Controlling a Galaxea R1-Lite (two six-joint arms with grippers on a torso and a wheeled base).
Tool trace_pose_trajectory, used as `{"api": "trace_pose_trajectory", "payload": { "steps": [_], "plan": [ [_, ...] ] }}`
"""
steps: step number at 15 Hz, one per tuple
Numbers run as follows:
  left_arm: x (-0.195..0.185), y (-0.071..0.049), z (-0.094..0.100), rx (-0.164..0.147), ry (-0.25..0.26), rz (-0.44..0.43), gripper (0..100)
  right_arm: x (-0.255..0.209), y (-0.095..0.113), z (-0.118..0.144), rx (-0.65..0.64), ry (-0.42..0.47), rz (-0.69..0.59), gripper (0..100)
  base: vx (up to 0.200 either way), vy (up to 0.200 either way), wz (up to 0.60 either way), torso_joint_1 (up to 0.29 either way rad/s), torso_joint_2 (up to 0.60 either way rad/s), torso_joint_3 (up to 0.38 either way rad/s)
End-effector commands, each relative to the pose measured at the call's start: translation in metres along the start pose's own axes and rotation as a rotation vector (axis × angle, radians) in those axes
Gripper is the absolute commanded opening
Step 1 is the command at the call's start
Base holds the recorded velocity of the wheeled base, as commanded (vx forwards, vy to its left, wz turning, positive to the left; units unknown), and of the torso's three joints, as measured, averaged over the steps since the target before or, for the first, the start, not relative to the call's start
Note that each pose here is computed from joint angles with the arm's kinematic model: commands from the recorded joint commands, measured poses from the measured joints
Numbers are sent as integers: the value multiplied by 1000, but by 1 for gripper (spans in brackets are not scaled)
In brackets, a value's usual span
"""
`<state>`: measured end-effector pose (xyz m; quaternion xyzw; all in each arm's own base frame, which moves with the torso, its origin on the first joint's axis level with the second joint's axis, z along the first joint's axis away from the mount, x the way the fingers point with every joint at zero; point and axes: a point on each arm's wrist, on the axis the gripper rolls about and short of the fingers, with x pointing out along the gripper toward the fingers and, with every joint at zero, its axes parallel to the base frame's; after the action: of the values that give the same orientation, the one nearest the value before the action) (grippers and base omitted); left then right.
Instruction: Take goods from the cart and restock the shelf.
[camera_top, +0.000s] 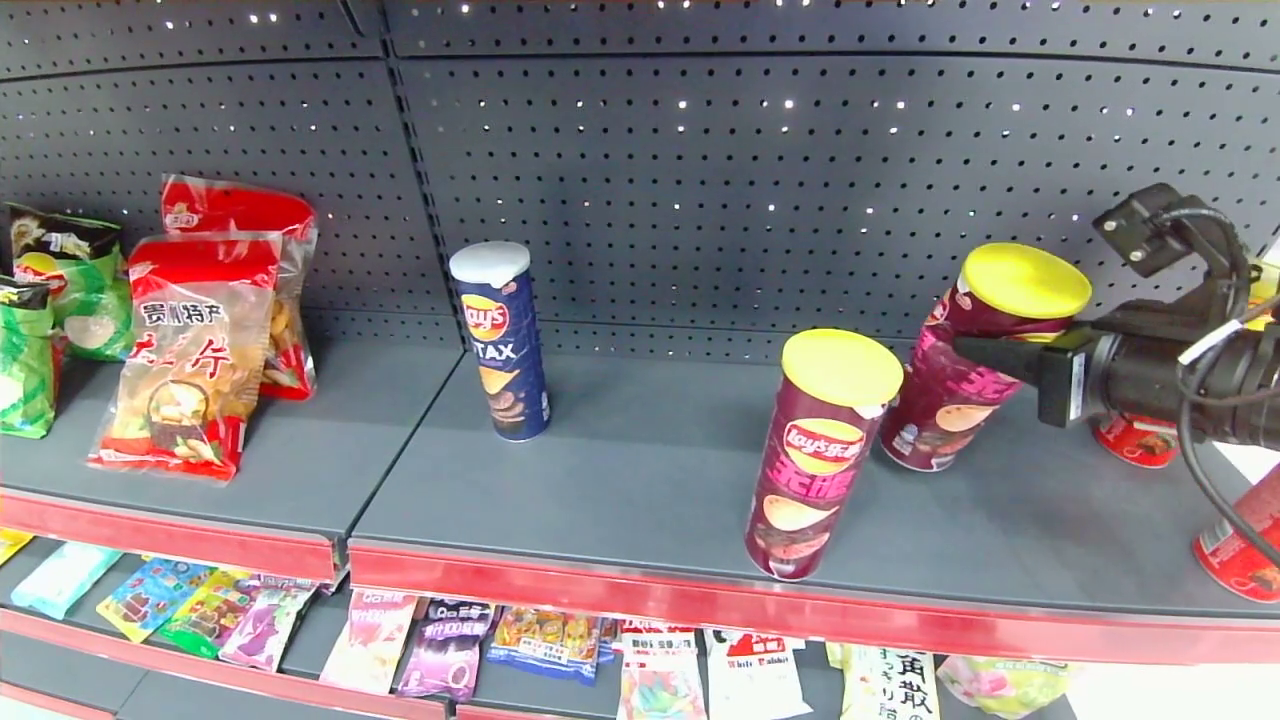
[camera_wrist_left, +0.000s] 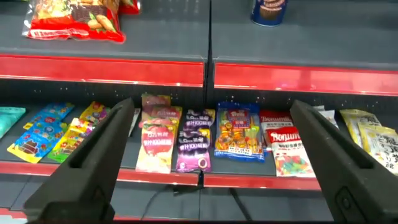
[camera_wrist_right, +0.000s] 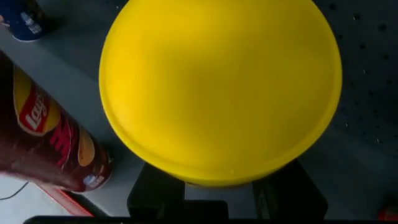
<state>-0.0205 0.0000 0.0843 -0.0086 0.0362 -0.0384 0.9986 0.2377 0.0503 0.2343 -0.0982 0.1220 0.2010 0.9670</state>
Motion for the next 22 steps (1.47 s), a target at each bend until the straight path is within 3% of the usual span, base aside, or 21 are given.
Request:
{"api": "trace_pose_trajectory", "payload": {
  "steps": [1,7,13,22],
  "plan": [
    [-1,0,-1,-1,-6,-2,100,17,-3,5,-1,3,15,0,0,0,0,0,0,0],
    [-1,0,-1,28,-6,2,100,57,-4,6,23,31,66,0,0,0,0,0,0,0],
    [-1,0,-1,31,-6,7,100,74,-5,7,32,37,73,0,0,0,0,0,0,0],
    [-1,0,-1,31,-6,7,100,88,12,9,68,45,129,0,0,0,0,0,0,0]
  ]
}}
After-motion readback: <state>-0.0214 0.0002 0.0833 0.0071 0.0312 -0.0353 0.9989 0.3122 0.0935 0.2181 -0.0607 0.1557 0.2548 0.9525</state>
